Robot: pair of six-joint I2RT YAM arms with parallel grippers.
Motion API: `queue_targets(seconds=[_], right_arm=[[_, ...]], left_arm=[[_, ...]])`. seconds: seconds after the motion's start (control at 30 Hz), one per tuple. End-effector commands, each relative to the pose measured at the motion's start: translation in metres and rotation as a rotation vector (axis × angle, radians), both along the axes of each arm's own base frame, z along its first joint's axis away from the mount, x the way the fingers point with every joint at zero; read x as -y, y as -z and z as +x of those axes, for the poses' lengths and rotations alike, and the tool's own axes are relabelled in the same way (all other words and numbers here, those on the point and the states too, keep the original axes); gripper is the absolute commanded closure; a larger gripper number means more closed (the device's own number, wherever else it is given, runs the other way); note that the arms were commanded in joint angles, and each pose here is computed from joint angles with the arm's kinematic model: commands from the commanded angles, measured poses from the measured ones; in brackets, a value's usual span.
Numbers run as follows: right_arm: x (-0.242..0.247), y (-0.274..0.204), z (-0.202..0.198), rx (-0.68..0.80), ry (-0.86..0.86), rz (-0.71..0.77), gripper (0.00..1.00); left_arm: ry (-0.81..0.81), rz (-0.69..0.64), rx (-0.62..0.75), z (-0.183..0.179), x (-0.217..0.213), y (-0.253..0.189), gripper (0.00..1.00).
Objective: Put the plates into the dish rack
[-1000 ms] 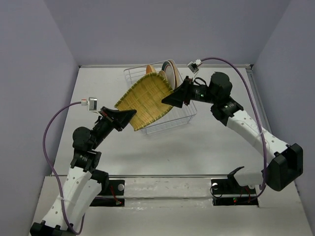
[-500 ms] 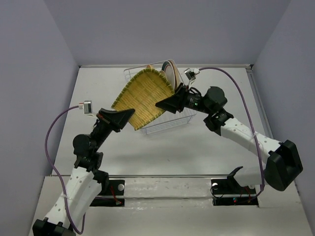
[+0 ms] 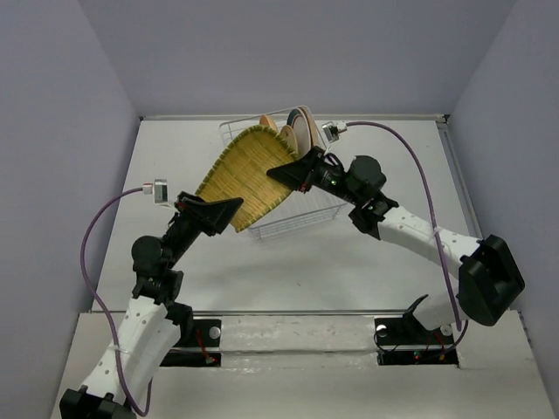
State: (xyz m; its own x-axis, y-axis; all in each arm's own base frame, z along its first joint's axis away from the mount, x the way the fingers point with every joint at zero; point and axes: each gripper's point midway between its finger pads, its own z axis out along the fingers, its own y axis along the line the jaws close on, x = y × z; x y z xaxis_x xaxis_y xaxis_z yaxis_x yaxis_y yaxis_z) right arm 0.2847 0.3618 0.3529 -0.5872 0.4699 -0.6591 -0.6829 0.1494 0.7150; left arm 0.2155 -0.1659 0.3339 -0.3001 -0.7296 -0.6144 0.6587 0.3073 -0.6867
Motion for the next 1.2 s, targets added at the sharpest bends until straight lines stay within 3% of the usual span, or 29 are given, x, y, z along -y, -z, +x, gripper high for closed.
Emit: queue_targets(seconds=[0.0, 0.03, 0.07, 0.1, 0.13, 0.17, 0.27, 0.5, 0.53, 0.63, 0.67, 0.7, 0.77, 0.83, 1.17], right_arm=[[0.001, -0.058, 0.001, 0.049, 0.112, 0.017, 0.93], [0.011, -0.060, 0.021, 0.021, 0.235, -0.006, 0.93], [0.014, -0.058, 0.028, -0.002, 0.303, -0.050, 0.93], [0.014, -0.033, 0.033, -0.046, 0.365, -0.182, 0.93], [0.028, -0.051, 0.049, -0.052, 0.499, -0.180, 0.93], [0.032, -0.049, 0.055, -0.059, 0.540, -0.207, 0.93], [0.025, -0.032, 0.067, -0.099, 0.643, -0.314, 0.93], [0.026, -0.055, 0.100, -0.045, 0.946, -0.432, 0.93], [0.021, -0.041, 0.111, -0.048, 1.003, -0.484, 0.93], [0.018, -0.062, 0.122, 0.003, 1.106, -0.535, 0.93], [0.012, -0.040, 0.136, 0.008, 1.160, -0.615, 0.93], [0.008, -0.061, 0.135, 0.045, 1.184, -0.615, 0.93], [0.001, -0.039, 0.151, 0.077, 1.250, -0.732, 0.93], [0.002, -0.048, 0.156, 0.089, 1.299, -0.736, 0.93], [-0.027, -0.001, 0.184, 0.188, 1.336, -0.906, 0.93]], left_arm=[[0.045, 0.125, 0.128, -0.021, 0.008, -0.030, 0.20], [-0.018, 0.158, 0.127, -0.014, 0.002, -0.031, 0.11], [-0.062, 0.226, 0.032, -0.005, -0.003, -0.010, 0.04], [-0.122, 0.266, 0.042, -0.003, -0.011, -0.021, 0.01], [-0.185, 0.311, 0.032, 0.002, -0.020, -0.018, 0.01], [-0.280, 0.401, -0.029, 0.012, -0.035, 0.000, 0.01], [-0.413, 0.500, -0.094, 0.018, -0.061, 0.012, 0.01], [-0.559, 0.592, -0.167, 0.014, -0.093, 0.034, 0.01], [-0.616, 0.601, -0.179, 0.014, -0.103, 0.035, 0.01], [-0.650, 0.625, -0.172, 0.015, -0.110, 0.038, 0.01], [-0.658, 0.625, -0.171, 0.015, -0.111, 0.038, 0.01], [-0.652, 0.622, -0.165, 0.015, -0.109, 0.037, 0.01], [-0.645, 0.623, -0.163, 0.014, -0.107, 0.038, 0.01], [-0.645, 0.620, -0.157, 0.013, -0.107, 0.037, 0.01], [-0.606, 0.599, -0.129, 0.006, -0.098, 0.034, 0.01]])
